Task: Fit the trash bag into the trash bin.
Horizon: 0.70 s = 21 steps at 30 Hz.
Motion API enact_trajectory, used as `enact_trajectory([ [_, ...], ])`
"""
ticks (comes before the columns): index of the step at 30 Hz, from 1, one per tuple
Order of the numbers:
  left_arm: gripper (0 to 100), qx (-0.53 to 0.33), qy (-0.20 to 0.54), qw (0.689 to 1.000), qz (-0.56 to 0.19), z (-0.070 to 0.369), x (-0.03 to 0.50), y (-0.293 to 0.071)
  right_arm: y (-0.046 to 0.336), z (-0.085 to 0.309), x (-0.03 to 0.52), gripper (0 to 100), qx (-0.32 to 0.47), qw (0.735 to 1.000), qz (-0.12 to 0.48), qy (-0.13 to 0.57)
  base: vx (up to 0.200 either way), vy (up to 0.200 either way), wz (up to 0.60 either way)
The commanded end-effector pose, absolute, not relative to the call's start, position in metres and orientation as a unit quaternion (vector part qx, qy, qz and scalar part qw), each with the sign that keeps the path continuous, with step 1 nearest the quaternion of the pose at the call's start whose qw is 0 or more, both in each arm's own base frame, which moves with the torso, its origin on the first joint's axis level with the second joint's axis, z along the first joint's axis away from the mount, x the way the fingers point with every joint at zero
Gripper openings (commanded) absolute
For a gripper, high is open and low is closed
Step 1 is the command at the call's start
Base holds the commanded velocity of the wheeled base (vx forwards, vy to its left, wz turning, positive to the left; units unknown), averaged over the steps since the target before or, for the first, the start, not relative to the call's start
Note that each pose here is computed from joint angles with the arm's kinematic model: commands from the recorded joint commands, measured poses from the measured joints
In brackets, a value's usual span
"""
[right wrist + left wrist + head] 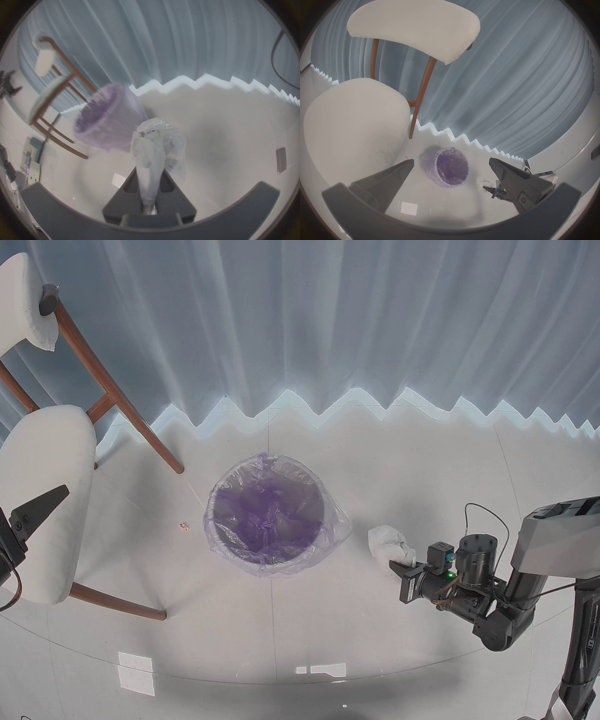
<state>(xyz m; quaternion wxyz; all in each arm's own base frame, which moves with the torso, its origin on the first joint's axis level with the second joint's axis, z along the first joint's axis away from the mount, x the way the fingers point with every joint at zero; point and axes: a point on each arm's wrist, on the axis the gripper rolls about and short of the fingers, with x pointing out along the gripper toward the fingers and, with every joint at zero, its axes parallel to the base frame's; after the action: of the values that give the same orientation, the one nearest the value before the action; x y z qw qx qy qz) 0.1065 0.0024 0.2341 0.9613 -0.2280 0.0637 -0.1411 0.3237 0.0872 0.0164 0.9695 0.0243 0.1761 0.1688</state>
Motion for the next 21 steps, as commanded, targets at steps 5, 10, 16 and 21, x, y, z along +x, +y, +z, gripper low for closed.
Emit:
enact_trajectory([
  [5,100,-0.227,0.063,0.963,-0.133,0.243,0.097,0.002,0.122,0.054,0.28,0,0.03,0.951,0.295,0.094,0.2,0.0,0.0],
  [10,100,-0.226,0.06,0.963,-0.135,0.246,0.096,0.002,0.139,0.063,0.286,0,0.032,0.946,0.316,0.066,0.2,0.0,0.0],
  [16,100,-0.227,0.059,0.963,-0.134,0.246,0.093,0.002,0.173,0.063,0.278,0,0.033,0.929,0.365,0.058,0.2,0.0,0.0],
  [21,100,-0.226,0.055,0.963,-0.134,0.244,0.089,0.001,0.194,0.055,0.28,0,0.031,0.92,0.387,0.058,0.2,0.0,0.0],
])
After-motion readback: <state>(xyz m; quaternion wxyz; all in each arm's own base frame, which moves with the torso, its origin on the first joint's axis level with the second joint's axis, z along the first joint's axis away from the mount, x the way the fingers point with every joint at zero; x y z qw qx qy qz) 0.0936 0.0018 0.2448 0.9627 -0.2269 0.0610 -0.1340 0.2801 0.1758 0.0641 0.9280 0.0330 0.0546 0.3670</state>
